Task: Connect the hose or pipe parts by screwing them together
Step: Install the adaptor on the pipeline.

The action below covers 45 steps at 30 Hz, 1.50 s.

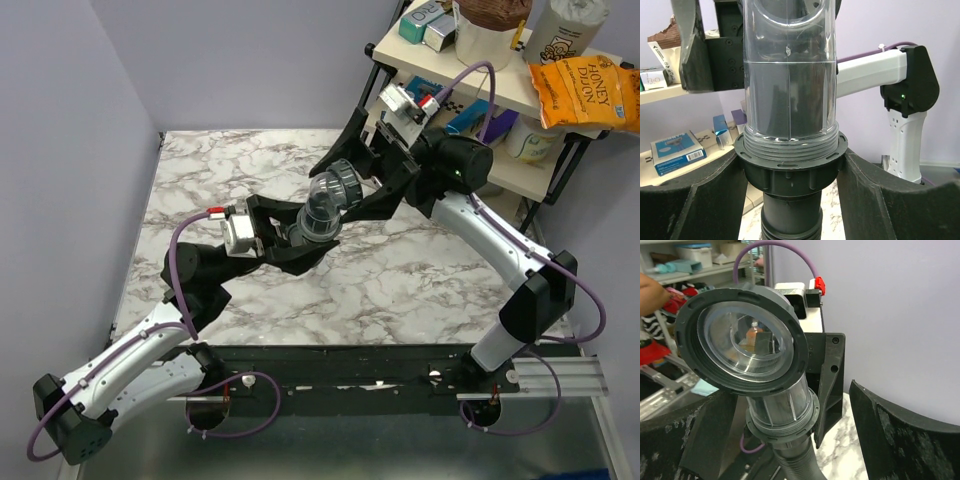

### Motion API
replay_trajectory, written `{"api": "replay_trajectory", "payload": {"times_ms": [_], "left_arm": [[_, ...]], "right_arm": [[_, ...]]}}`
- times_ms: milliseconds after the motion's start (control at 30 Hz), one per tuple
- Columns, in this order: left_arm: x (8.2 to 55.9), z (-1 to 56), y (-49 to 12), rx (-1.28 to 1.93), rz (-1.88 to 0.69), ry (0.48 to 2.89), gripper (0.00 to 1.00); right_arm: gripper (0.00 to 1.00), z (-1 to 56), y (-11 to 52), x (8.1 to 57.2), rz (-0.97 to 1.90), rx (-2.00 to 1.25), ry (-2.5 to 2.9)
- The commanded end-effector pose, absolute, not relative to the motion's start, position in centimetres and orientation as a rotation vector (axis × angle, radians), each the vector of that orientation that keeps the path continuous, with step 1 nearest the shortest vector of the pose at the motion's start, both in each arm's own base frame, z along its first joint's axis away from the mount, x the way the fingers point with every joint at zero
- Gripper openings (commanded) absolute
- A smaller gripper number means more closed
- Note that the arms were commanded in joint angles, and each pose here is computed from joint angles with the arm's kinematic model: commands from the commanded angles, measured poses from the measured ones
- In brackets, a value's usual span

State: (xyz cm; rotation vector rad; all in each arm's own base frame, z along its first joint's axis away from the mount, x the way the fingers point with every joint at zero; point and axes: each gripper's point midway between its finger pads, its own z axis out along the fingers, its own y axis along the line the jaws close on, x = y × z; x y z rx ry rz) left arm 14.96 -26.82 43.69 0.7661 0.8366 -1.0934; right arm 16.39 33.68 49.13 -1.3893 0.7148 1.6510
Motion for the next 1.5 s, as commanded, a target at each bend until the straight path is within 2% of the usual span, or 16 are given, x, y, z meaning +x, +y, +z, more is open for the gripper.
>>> {"api": "replay_trajectory", "payload": {"times_ms": [0,233,333,367,433,467,567,700,767,800,1033,1267,1467], "left_arm": [[13.9,46.1,-26.3,0.76,-1.104,0.734,0.0],[14.3,46.6,-26.4,0.755,-1.089,0.716,0.0],[14.5,46.8,-26.3,0.745,-1.079,0.709,0.0],[14.6,46.8,-26.3,0.743,-1.076,0.709,0.0],[14.7,46.8,-26.2,0.738,-1.076,0.712,0.0],[14.6,46.9,-26.1,0.737,-1.074,0.707,0.0],[14.7,47.3,-25.9,0.726,-1.065,0.7,0.0],[14.8,48.2,-25.3,0.705,-1.03,0.685,0.0],[15.4,48.5,-25.0,0.683,-0.998,0.693,0.0],[15.5,48.8,-24.8,0.673,-0.982,0.69,0.0],[16.1,49.7,-23.6,0.624,-0.903,0.681,0.0],[17.2,51.0,-22.1,0.546,-0.806,0.666,0.0],[18.2,51.6,-20.8,0.472,-0.734,0.665,0.0]], "right_arm": [[1.0,49.1,33.2,14.3,1.626,-1.485,0.602],[1.0,48.5,34.0,13.6,1.637,-1.542,0.588],[0.81,48.6,34.3,13.6,1.654,-1.544,0.585],[0.67,48.5,34.4,13.5,1.674,-1.542,0.599],[0.53,48.6,34.3,13.5,1.676,-1.535,0.582],[0.32,48.4,34.5,13.7,1.692,-1.531,0.596],[0.06,48.2,34.5,13.7,1.697,-1.529,0.596],[0.08,47.2,34.6,13.8,1.705,-1.527,0.62],[0.05,46.6,34.5,13.9,1.696,-1.533,0.63],[0.01,46.5,34.3,13.8,1.699,-1.531,0.65],[0.01,44.2,34.7,15.5,1.698,-1.42,0.797],[0.01,44.1,35.1,18.2,1.494,-1.212,0.929],[0.01,43.0,35.8,18.3,1.38,-1.135,1.019]]}}
